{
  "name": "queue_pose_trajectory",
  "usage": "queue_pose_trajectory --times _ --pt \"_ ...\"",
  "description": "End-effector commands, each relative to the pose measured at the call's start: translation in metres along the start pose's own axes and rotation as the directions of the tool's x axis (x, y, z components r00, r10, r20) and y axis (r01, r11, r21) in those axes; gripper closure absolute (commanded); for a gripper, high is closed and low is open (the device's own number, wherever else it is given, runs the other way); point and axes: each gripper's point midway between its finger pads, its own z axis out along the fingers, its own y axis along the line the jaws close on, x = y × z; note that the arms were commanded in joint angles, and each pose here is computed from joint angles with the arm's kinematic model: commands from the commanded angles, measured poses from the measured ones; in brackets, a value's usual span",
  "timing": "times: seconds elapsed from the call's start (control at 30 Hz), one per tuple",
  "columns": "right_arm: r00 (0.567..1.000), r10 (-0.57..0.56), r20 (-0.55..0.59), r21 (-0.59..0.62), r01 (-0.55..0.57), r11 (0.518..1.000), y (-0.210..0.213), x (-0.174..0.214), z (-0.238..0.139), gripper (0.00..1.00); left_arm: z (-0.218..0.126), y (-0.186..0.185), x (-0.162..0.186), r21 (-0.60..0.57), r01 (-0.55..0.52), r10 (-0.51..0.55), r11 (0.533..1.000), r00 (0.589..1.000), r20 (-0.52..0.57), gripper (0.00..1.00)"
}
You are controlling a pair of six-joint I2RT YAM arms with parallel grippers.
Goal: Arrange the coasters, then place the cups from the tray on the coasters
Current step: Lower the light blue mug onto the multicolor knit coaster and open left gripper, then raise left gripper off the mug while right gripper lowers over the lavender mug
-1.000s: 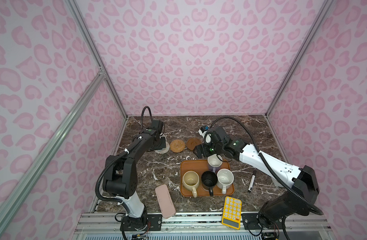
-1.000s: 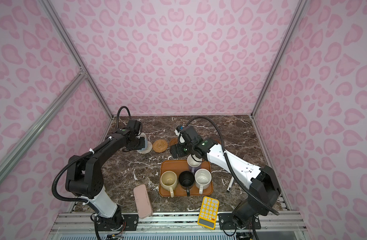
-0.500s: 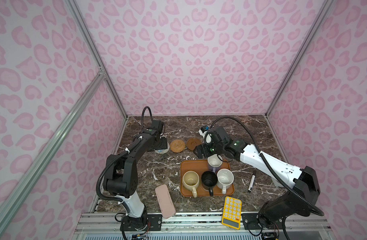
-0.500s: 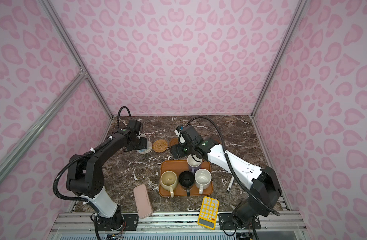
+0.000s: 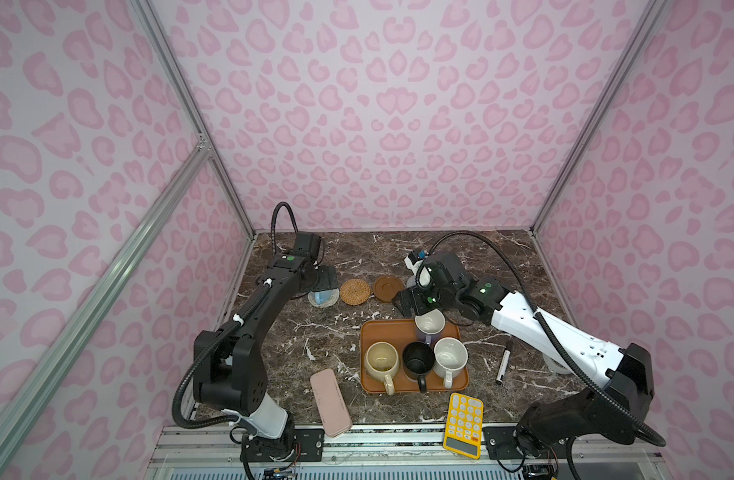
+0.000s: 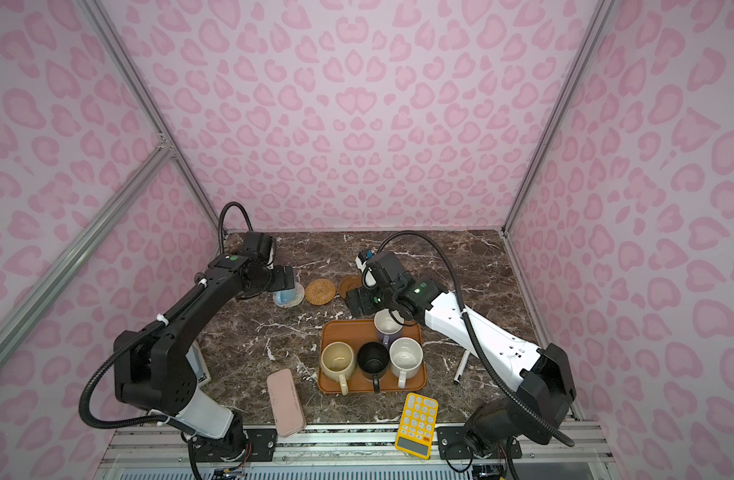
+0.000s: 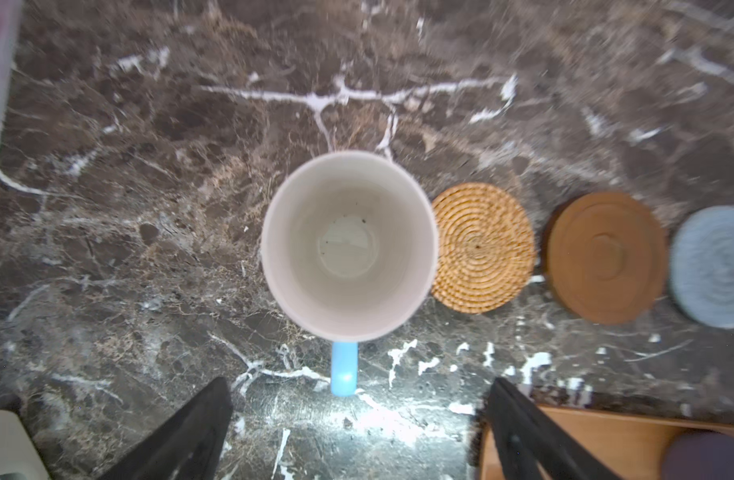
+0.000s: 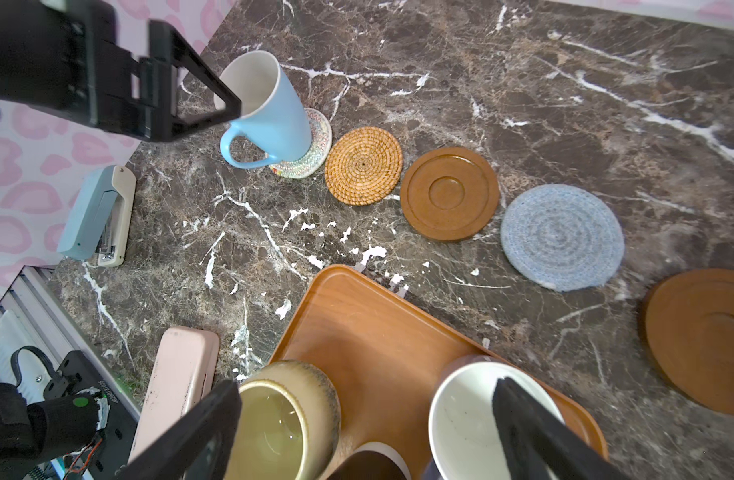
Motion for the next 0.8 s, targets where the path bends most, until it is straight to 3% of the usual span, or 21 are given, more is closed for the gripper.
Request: queue_pose_trajectory --times 0.0,0.3,0.53,0.77 --pt "1.000 -0.001 0.010 0.087 0.000 0.996 -0.018 0.007 -0.009 0.02 -0.035 -0.003 -0.006 0.050 0.059 -0.061 0.997 0.997 0.043 0.03" --pt "0.999 0.051 -0.017 0.209 -0.046 0.977 -0.058 0.027 -0.049 0.03 -0.099 -0.022 0.011 0.212 0.099 -0.114 0.972 0.992 0.062 0.02" --pt "0.986 0.130 -0.104 0.237 -0.102 0.966 -0.072 0.059 -0.052 0.14 -0.127 -0.054 0.037 0.326 0.096 -0.111 0.940 0.993 0.028 0.02" --pt "0.975 0.111 -0.191 0.216 -0.068 0.974 -0.049 0.083 -0.031 0.35 -0.120 -0.102 0.078 0.460 0.131 -0.103 0.878 0.991 -0.086 0.02"
